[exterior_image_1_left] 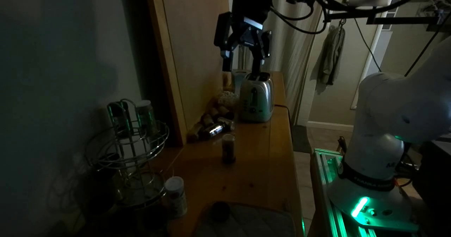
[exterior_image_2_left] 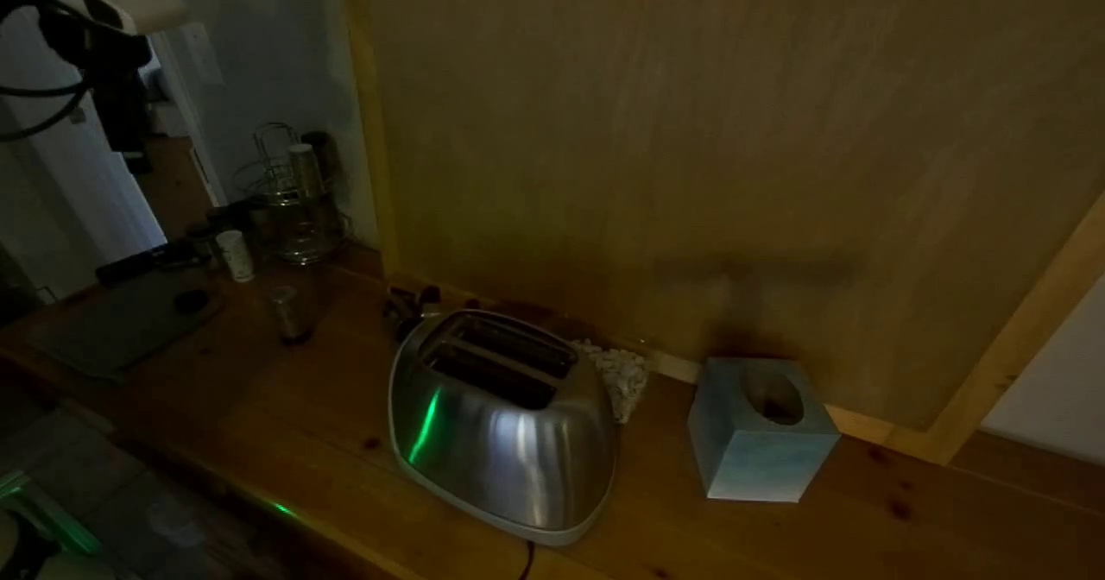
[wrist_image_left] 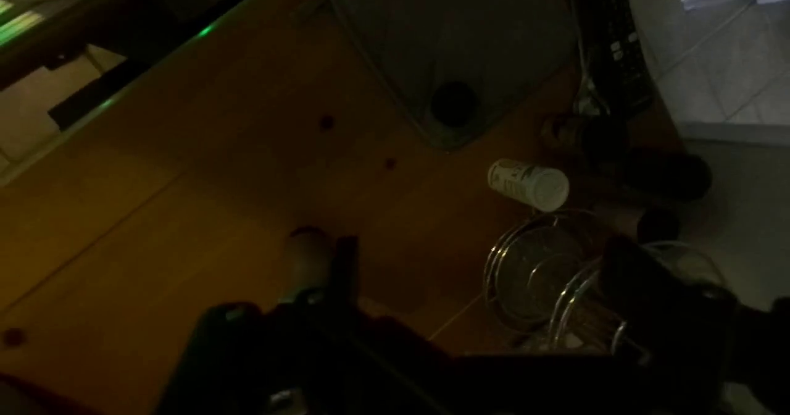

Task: Flip the bottle over

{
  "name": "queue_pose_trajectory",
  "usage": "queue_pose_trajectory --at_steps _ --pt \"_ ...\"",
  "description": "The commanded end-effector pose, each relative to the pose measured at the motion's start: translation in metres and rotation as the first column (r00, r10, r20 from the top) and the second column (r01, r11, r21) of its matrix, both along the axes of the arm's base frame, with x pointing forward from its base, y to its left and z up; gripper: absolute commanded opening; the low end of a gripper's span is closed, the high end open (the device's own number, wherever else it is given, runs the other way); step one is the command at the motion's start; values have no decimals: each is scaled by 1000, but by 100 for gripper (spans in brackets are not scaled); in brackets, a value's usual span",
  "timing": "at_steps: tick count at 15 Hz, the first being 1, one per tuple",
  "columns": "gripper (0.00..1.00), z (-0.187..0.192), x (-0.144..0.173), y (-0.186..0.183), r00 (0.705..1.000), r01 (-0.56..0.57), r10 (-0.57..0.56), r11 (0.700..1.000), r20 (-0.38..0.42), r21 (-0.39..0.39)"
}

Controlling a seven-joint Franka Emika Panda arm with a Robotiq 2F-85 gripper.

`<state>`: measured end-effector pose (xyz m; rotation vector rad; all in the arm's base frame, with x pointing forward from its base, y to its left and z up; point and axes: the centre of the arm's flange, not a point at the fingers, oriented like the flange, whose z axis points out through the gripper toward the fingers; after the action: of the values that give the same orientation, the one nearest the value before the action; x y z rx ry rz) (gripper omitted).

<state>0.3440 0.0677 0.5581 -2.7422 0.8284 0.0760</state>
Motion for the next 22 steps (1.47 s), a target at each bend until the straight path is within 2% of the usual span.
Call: queue_pose_trajectory --at_steps 1,4,7,10,13,22 --pt "100 -30 17 -22 981 183 -180 983 -72 35" --pt "100 -59 24 -41 941 312 -302 949 -152 41" --pt "100 -88 27 -56 883 438 -421 898 -209 46" --pt "100 -116 32 -72 811 557 -526 828 -258 65" --pt "100 -138 36 -90 733 663 -616 743 -289 97" --pt "100 -214 42 -128 623 750 -648 654 -437 100"
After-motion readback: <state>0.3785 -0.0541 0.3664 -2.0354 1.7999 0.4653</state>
